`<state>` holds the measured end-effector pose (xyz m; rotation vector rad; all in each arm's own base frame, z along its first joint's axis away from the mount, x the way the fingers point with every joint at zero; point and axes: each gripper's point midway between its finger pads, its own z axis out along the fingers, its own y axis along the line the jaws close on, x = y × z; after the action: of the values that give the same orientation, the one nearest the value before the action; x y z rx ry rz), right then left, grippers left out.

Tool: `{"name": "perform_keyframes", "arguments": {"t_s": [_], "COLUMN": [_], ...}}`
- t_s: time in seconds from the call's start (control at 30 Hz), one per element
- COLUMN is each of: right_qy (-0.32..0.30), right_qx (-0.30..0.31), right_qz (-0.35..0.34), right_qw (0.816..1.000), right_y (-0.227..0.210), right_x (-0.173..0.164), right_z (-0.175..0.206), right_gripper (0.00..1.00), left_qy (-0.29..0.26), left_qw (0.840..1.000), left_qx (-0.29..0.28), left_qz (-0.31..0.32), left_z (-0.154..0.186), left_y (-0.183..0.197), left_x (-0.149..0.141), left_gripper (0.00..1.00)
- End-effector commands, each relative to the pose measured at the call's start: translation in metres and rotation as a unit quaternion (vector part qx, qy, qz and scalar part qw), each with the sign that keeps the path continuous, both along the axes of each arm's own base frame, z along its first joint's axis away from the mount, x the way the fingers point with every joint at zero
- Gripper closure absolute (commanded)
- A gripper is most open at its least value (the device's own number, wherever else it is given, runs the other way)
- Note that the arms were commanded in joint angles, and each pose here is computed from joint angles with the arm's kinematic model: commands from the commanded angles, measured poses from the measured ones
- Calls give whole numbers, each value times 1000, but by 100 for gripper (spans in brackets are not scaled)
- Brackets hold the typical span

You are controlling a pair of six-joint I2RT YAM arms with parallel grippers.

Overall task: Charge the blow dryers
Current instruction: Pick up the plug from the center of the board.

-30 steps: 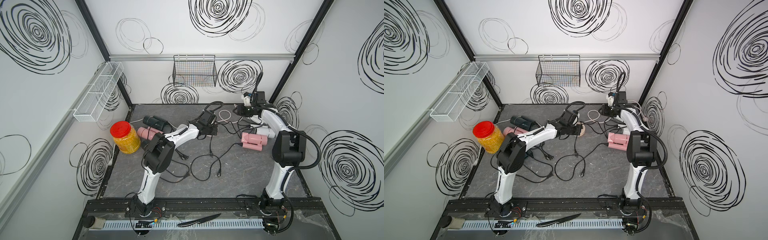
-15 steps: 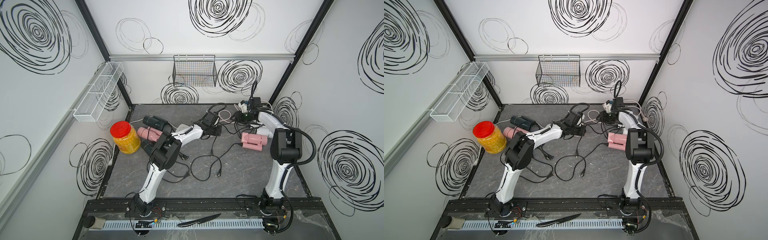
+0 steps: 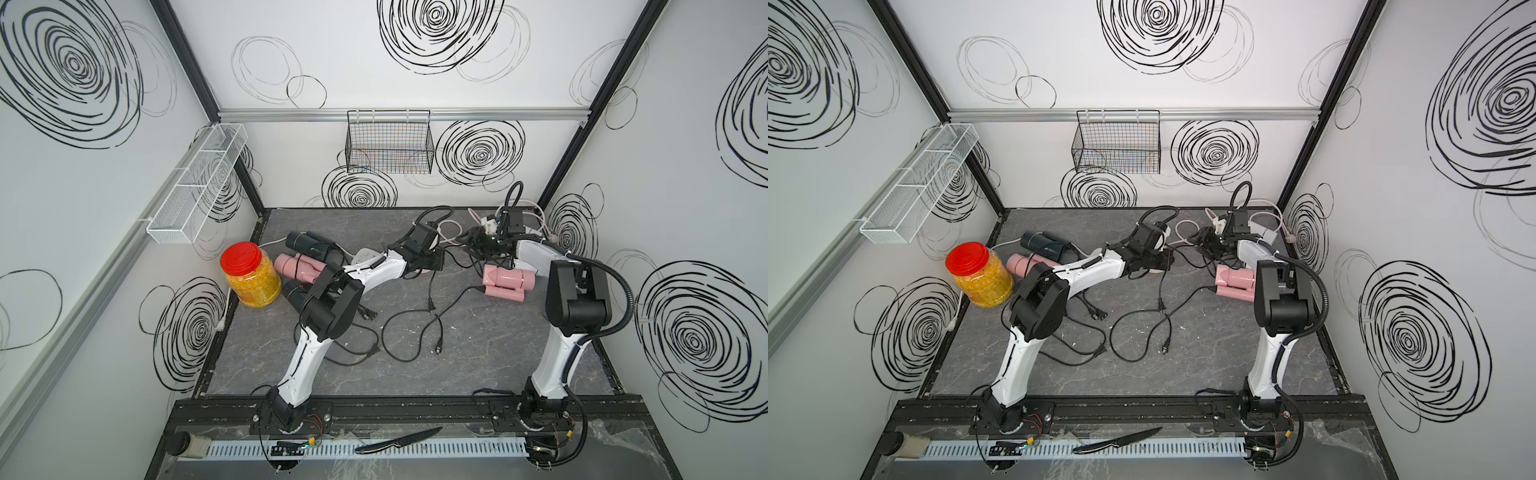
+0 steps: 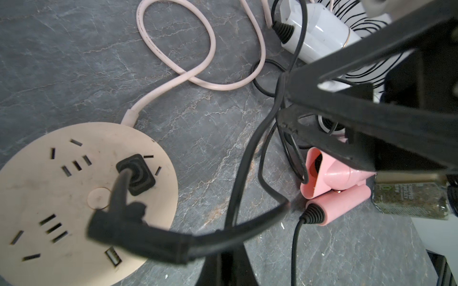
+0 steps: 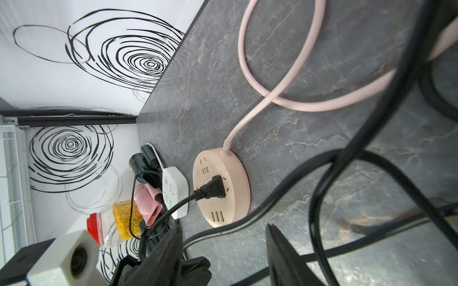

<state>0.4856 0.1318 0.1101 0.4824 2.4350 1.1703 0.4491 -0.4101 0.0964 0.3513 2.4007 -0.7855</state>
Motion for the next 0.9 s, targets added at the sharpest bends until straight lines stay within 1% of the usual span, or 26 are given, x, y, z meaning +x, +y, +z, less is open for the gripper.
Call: {"name": "perform_keyframes", "arguments": {"t_s": [0.0, 0.07, 0.17, 0.27, 0.43, 0.57, 0.63, 0.67, 0.7, 0.77, 0.8, 0.87], "right_qy": [-26, -24, -23, -19, -12, -17, -24, -31, -41, -61, -72, -85], "right_qx": [52, 67, 82, 111, 113, 117, 119, 119, 118, 108, 93, 52], "right_qz": [-17, -18, -33, -35, -47, -58, -66, -72, -76, -87, -95, -114], "right_qw": [998, 997, 996, 993, 992, 991, 990, 990, 989, 989, 989, 989], "right_y": [3, 7, 7, 13, 14, 11, 7, 3, -1, -9, -15, -28], "right_x": [13, 16, 24, 31, 33, 38, 45, 49, 54, 64, 70, 82], "right_z": [25, 24, 21, 18, 12, 14, 18, 23, 29, 42, 49, 59], "right_gripper": [43, 44, 50, 56, 61, 80, 87, 90, 92, 94, 95, 95], "left_qy": [-24, -26, -27, -30, -34, -34, -35, -36, -37, -43, -46, -48], "left_qw": [999, 999, 999, 999, 998, 998, 998, 998, 998, 997, 998, 998], "left_qx": [-26, -26, -36, -36, -35, -37, -37, -41, -46, -51, -48, -44], "left_qz": [-12, -13, -23, -26, -26, -32, -32, -30, -28, -26, -23, -16], "left_z": [18, 18, 21, 22, 23, 26, 27, 31, 36, 47, 51, 61], "left_y": [-11, -11, -15, -15, -13, -13, -10, -7, -3, 6, 13, 28], "left_x": [0, -1, -5, -8, -8, -11, -14, -16, -18, -22, -24, -27], "left_gripper": [92, 92, 92, 91, 90, 87, 85, 83, 79, 64, 58, 51]}}
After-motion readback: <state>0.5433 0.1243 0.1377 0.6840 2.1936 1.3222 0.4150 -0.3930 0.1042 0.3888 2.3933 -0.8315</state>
